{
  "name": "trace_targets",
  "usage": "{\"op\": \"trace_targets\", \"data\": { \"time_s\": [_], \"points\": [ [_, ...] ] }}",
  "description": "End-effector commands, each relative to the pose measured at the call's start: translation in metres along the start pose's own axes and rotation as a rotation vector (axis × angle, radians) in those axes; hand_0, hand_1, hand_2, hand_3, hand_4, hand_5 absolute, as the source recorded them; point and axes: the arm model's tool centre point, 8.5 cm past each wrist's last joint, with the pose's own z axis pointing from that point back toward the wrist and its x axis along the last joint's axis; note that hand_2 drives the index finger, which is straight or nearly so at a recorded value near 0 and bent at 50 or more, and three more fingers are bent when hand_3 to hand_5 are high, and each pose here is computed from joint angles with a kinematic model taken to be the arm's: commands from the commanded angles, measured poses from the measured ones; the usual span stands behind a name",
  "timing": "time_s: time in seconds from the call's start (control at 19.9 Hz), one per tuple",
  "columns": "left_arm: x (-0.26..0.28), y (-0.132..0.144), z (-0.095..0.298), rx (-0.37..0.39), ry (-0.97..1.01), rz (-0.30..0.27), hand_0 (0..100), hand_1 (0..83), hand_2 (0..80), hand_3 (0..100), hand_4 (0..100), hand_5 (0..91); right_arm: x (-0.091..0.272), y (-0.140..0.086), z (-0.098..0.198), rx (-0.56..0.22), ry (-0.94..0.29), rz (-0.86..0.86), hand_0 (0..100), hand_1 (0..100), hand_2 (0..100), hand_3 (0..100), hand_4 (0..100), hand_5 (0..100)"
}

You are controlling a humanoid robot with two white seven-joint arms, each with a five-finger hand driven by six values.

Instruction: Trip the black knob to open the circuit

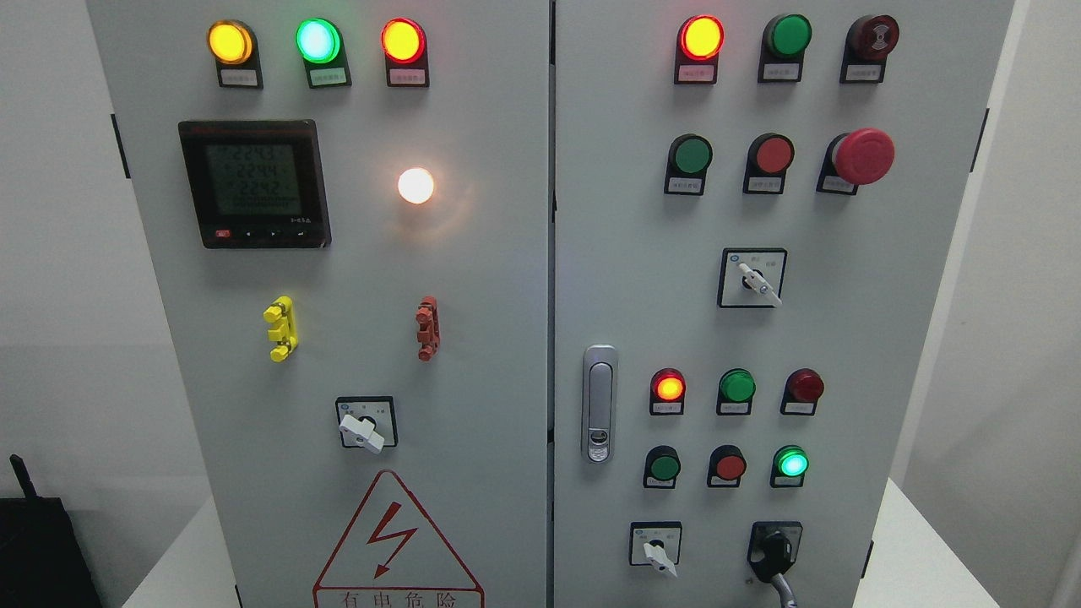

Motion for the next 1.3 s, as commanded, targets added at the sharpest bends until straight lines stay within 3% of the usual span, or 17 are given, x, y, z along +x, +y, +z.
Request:
{"op": "trace_targets", "data": {
  "time_s": [0.0,1.25],
  "points": [
    [0.0016,0.0001,0.0,0.0,-0.006,0.005,12,38.9,0.0,0,0,0.0,0.0221,0.0234,-0.0084,0.078,-0.082,-0.026,0,0,1,100,100,98],
    [0.0016,0.0001,0.0,0.0,-0.006,0.005,12,38.9,0.0,0,0,0.0,0.0219,0.0191,-0.0089,0.066,-0.081,-0.021,0,0,2,100,100,98]
  ]
}}
